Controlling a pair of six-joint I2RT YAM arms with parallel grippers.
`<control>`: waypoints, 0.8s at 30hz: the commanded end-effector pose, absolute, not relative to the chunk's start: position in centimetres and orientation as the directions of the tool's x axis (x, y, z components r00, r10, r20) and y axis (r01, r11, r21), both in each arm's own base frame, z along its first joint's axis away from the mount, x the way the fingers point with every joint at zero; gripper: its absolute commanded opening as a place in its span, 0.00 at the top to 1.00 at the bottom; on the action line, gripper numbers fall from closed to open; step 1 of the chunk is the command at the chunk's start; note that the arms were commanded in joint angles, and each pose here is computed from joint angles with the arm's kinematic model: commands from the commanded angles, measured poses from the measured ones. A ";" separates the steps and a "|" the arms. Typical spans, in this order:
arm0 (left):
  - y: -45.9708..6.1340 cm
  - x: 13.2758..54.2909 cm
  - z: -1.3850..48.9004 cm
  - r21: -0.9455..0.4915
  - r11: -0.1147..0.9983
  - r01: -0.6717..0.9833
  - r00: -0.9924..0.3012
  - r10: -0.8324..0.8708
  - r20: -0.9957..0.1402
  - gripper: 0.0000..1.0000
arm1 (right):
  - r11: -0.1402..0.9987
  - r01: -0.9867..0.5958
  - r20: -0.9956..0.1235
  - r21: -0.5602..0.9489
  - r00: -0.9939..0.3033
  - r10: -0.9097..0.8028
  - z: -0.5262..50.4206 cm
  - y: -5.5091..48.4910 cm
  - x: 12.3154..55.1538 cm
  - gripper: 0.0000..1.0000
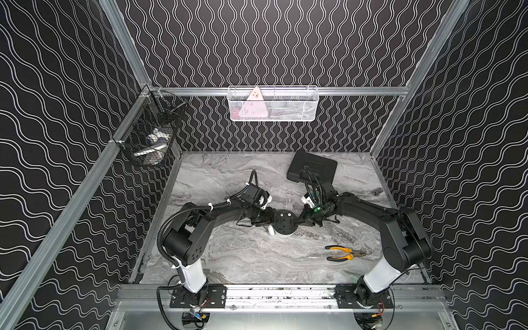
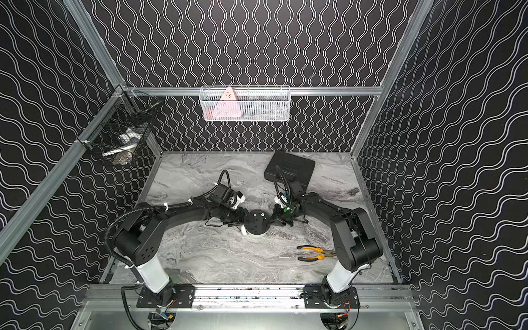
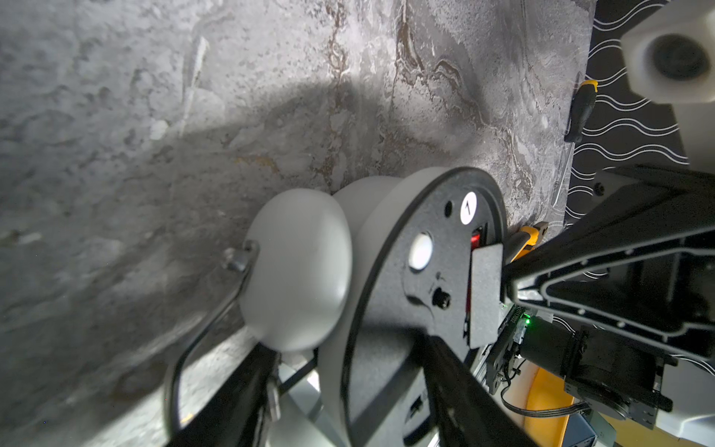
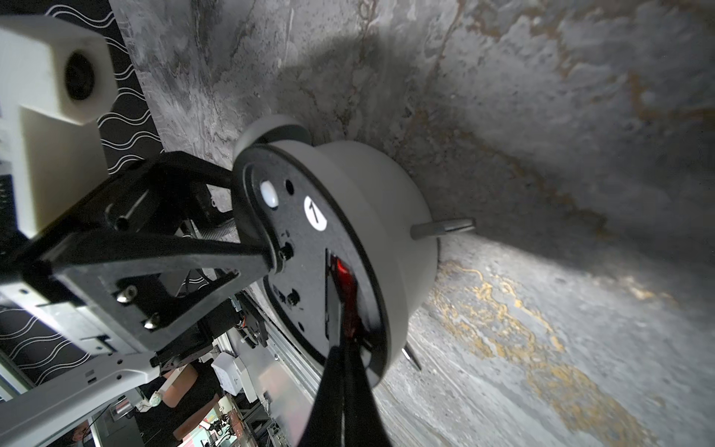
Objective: Insert the battery into the alarm
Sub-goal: Install the cover on the alarm.
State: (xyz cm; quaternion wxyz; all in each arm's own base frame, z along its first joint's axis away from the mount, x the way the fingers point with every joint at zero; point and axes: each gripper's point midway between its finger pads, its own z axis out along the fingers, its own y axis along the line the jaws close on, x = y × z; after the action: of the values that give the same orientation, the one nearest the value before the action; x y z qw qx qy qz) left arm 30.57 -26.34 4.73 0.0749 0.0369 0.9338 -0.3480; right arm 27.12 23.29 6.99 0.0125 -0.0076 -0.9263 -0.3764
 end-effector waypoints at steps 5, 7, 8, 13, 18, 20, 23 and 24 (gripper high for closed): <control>-23.9 29.5 2.2 -0.524 0.849 0.060 -0.994 0.004 -0.107 0.37 | 0.715 0.020 0.016 0.699 -1.000 0.012 7.0 23.4 27.4 1.00; -23.9 29.4 2.1 -0.524 0.850 0.056 -0.995 0.002 -0.103 0.37 | 0.718 0.020 0.007 0.696 -1.000 0.021 7.1 23.2 27.5 1.00; -23.9 29.4 2.1 -0.525 0.850 0.050 -0.995 -0.002 -0.100 0.37 | 0.720 0.020 0.002 0.694 -1.000 0.026 7.2 23.2 27.5 1.00; -23.9 29.4 1.9 -0.529 0.848 0.023 -0.996 -0.027 -0.086 0.39 | 0.722 0.037 -0.004 0.691 -0.998 0.055 7.2 22.9 27.6 1.00; -23.8 29.4 2.0 -0.525 0.851 0.025 -0.996 -0.026 -0.088 0.39 | 0.732 0.056 0.003 0.679 -0.997 0.074 6.7 22.7 27.7 1.00; -23.8 29.5 2.0 -0.522 0.853 0.031 -0.995 -0.020 -0.093 0.38 | 0.730 0.059 0.004 0.681 -0.997 0.077 6.8 22.8 27.8 1.00; -23.7 29.4 2.0 -0.513 0.857 0.053 -0.995 0.001 -0.100 0.38 | 0.727 0.051 -0.003 0.685 -0.997 0.073 7.1 22.9 28.0 1.00; -23.6 29.5 2.0 -0.507 0.860 0.057 -0.995 0.004 -0.104 0.39 | 0.728 0.049 -0.006 0.684 -0.997 0.072 7.2 22.9 28.1 1.00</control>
State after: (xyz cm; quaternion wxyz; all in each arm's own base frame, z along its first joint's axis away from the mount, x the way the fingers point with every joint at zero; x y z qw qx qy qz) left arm 30.66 -26.50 4.78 0.0725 0.0345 0.9333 -0.3501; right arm 27.51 22.91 7.03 -0.0049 -0.0340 -0.9278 -0.3714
